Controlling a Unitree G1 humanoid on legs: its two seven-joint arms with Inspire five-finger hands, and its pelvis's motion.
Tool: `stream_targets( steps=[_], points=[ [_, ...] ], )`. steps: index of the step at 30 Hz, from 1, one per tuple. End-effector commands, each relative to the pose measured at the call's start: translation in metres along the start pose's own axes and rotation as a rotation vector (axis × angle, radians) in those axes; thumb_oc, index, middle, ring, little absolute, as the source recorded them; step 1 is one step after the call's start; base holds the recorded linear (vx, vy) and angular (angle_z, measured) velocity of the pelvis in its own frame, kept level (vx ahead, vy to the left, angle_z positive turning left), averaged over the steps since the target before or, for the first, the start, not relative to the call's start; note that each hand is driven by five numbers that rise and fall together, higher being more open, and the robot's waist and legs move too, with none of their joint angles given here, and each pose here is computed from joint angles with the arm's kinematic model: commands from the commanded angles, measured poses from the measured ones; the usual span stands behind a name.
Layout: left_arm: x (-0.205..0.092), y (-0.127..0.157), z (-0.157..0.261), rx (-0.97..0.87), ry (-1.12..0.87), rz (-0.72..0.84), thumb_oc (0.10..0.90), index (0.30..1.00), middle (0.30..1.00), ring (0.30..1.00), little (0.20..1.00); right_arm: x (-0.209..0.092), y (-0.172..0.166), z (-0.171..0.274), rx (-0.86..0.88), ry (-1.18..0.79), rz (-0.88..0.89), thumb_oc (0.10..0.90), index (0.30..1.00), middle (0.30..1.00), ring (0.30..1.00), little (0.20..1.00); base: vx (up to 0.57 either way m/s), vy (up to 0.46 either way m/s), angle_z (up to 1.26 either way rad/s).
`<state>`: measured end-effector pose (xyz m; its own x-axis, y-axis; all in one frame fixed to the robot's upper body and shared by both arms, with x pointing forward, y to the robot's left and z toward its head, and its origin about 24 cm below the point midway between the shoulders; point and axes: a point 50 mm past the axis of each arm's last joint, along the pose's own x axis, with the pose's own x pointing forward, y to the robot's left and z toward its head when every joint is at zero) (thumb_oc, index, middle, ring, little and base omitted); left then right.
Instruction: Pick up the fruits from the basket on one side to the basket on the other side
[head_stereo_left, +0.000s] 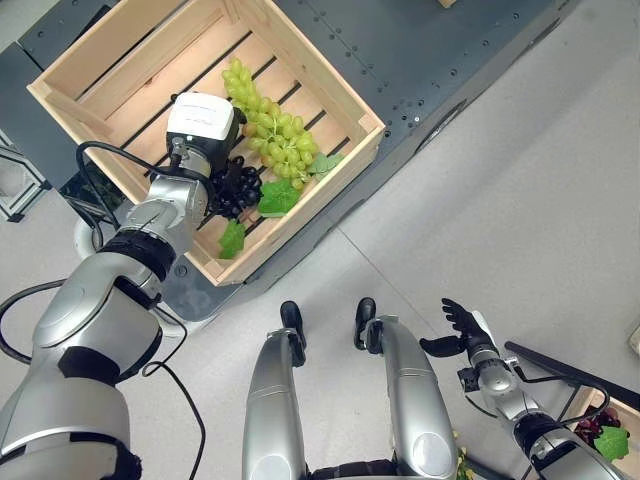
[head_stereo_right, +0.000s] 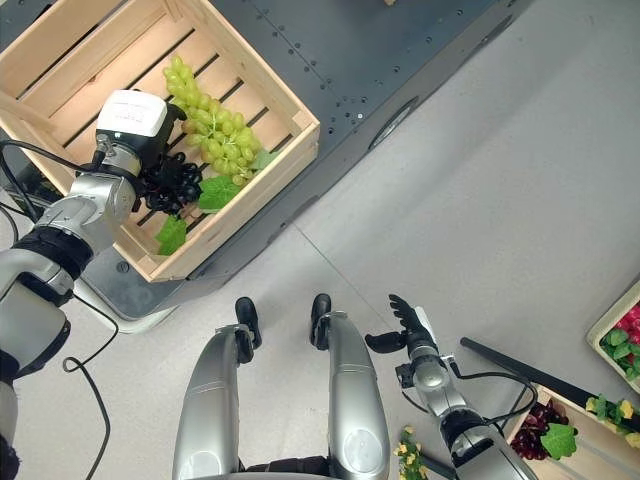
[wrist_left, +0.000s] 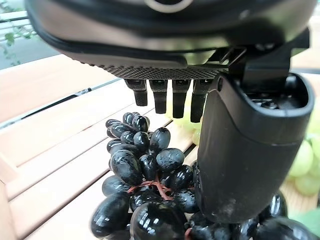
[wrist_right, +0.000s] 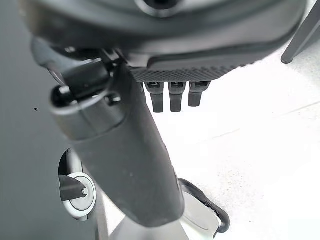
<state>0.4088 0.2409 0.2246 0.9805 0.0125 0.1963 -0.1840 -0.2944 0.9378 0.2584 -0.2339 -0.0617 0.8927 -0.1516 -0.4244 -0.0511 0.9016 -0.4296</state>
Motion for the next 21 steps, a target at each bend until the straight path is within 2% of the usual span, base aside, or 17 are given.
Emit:
stream_targets(
  steps=[1, 3, 6, 8, 12, 16, 17, 21],
  points=[
    [0.0, 0.02, -0.039, 0.206, 0.117, -0.077, 0.8, 0.9, 0.9, 0.9, 0.9, -0.005, -0.024, -0.009, -0.003, 0.0, -0.054, 0.8, 0.9, 0.9, 0.9, 0.9, 0.0, 0.0, 0.0],
    [-0.001, 0.019, -0.042, 0.269, 0.138, -0.15, 0.8, 0.9, 0.9, 0.9, 0.9, -0.005, -0.025, -0.01, -0.006, 0.003, -0.053, 0.8, 0.9, 0.9, 0.9, 0.9, 0.0, 0.0, 0.0],
    [-0.004, 0.017, -0.05, 0.246, 0.191, -0.249, 0.8, 0.9, 0.9, 0.9, 0.9, -0.007, -0.027, -0.012, -0.006, 0.01, -0.057, 0.8, 0.9, 0.9, 0.9, 0.9, 0.0, 0.0, 0.0],
    [-0.007, 0.016, -0.057, 0.149, 0.277, -0.3, 0.8, 0.9, 0.9, 0.9, 0.9, -0.007, -0.027, -0.014, 0.0, 0.017, -0.061, 0.8, 0.9, 0.9, 0.9, 0.9, 0.0, 0.0, 0.0],
    [-0.014, 0.007, -0.072, -0.118, 0.415, -0.295, 0.8, 0.9, 0.9, 0.9, 0.9, -0.01, -0.023, -0.016, 0.025, 0.021, -0.059, 0.8, 0.9, 0.9, 0.9, 0.9, -0.01, -0.018, 0.0],
    [-0.022, -0.013, -0.078, -0.238, 0.436, -0.381, 0.8, 0.9, 0.9, 0.9, 0.9, -0.011, -0.017, -0.015, 0.044, 0.018, -0.058, 0.8, 0.9, 0.9, 0.9, 0.9, -0.01, -0.032, 0.02],
    [-0.023, -0.021, -0.073, -0.289, 0.384, -0.377, 0.8, 0.9, 0.9, 0.9, 0.9, -0.011, -0.015, -0.014, 0.045, 0.018, -0.056, 0.8, 0.9, 0.9, 0.9, 0.9, 0.0, -0.041, 0.05],
    [-0.019, -0.013, -0.066, -0.431, 0.291, -0.223, 0.8, 0.9, 0.9, 0.9, 0.9, -0.012, -0.013, -0.015, 0.044, 0.025, -0.062, 0.8, 0.9, 0.9, 0.9, 0.9, 0.0, -0.008, 0.04]
  ],
)
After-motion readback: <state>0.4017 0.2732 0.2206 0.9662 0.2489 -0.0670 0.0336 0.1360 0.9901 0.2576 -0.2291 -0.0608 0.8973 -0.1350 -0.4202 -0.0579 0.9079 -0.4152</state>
